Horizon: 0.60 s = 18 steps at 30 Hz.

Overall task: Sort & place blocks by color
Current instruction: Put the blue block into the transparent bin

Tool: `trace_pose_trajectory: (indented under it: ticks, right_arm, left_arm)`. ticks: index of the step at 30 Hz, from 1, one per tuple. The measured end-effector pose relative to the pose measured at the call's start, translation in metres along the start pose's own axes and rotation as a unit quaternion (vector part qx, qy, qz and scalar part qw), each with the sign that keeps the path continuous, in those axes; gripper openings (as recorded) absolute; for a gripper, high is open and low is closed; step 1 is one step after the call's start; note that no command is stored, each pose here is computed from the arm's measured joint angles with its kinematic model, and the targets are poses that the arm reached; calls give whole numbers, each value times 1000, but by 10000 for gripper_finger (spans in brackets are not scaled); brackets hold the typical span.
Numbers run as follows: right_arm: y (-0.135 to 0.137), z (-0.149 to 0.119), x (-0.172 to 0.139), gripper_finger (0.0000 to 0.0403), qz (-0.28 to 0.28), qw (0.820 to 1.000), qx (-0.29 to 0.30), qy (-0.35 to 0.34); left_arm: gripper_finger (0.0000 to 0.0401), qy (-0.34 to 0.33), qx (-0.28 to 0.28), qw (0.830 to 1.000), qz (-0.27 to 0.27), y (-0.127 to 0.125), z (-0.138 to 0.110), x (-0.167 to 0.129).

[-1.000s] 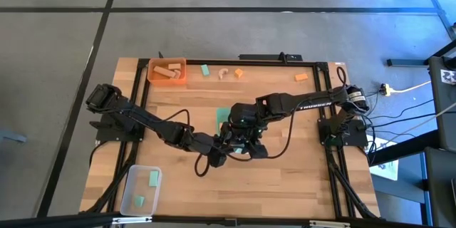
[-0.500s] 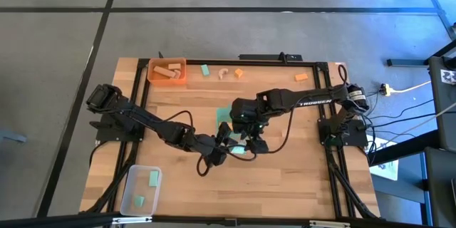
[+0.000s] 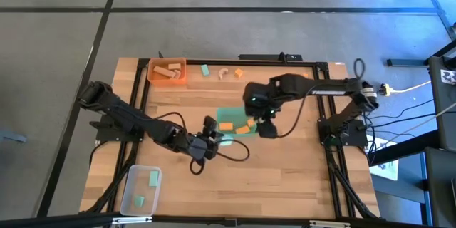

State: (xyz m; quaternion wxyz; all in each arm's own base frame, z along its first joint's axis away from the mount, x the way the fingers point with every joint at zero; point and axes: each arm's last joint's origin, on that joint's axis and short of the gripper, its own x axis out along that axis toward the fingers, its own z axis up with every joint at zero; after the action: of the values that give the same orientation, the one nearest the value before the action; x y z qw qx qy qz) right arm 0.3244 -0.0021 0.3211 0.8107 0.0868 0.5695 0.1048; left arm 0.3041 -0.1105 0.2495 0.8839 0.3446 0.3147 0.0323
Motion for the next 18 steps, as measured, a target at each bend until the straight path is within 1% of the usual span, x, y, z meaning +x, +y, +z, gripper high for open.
trace_pose_trajectory:
  ticks: [5, 8, 10, 12, 14, 17, 18]
  right_arm:
    - [2, -10, -32, 252, -57, 997, -3, -47]
    - [3, -14, -43, 252, -89, 994, -4, -64]
    - [4, -16, -46, 252, -100, 993, 0, -70]
    - [4, -16, -47, 252, -101, 992, 4, -72]
    - [3, -16, -47, 252, -101, 992, -3, -72]
    - [3, -14, -47, 252, -106, 991, -19, -79]
    - [3, -13, -48, 252, -109, 990, -22, -83]
  left_arm:
    - [128, 21, -91, 995, -17, 7, -7, -23]
    - [128, 24, -164, 986, -37, 12, -10, -41]
    - [128, 28, -219, 974, -60, 13, -13, -53]
    - [128, 41, -271, 957, -91, 13, -17, -66]
    - [128, 59, -323, 937, -122, 13, -21, -80]
    - [128, 103, -393, 893, -193, 10, -28, -99]
    - [128, 122, -416, 874, -221, 8, -30, -104]
